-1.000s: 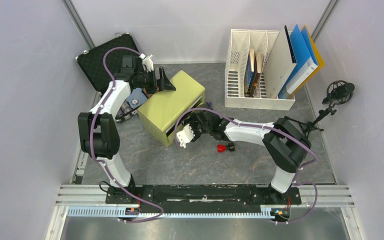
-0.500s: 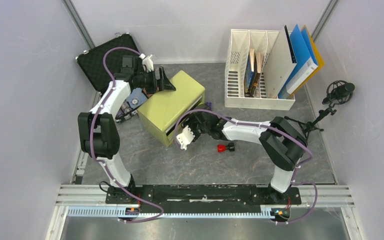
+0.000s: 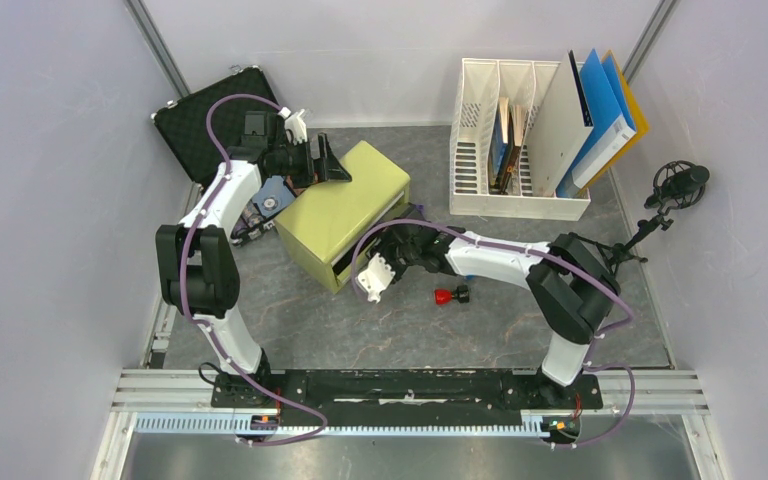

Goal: Organize the desk
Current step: Open the drawer in the storage box.

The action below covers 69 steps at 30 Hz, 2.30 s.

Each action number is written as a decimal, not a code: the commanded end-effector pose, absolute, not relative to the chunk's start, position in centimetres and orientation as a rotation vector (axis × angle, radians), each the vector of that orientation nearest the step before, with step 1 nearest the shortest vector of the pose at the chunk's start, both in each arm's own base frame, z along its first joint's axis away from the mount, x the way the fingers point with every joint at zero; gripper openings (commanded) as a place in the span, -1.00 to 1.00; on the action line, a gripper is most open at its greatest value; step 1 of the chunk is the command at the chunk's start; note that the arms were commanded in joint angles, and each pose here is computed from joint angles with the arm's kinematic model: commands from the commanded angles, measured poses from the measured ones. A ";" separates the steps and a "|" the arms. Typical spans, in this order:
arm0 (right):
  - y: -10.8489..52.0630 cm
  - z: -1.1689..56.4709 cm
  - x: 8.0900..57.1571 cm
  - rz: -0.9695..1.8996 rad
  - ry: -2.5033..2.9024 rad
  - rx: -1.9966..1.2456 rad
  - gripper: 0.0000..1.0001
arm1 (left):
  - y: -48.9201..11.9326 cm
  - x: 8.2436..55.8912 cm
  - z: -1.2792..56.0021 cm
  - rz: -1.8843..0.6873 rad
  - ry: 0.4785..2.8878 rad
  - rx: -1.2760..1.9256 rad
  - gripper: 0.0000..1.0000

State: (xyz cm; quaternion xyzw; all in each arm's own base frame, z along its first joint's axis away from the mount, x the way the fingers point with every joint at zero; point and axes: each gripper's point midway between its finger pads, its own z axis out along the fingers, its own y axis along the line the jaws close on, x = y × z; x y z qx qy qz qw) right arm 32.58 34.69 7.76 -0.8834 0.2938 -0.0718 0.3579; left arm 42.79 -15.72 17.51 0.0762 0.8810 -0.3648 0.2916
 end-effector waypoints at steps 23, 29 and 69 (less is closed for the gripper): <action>31.9 8.6 31.4 -0.014 0.945 -2.314 0.42 | -12.6 42.5 10.7 -0.717 2.557 0.120 0.98; 32.7 10.0 33.7 -0.031 0.988 -2.232 0.48 | -12.6 42.4 10.6 -0.716 2.558 0.120 0.98; 31.9 7.8 39.0 -0.180 0.976 -2.058 0.47 | -12.7 42.5 10.1 -0.724 2.570 0.118 0.98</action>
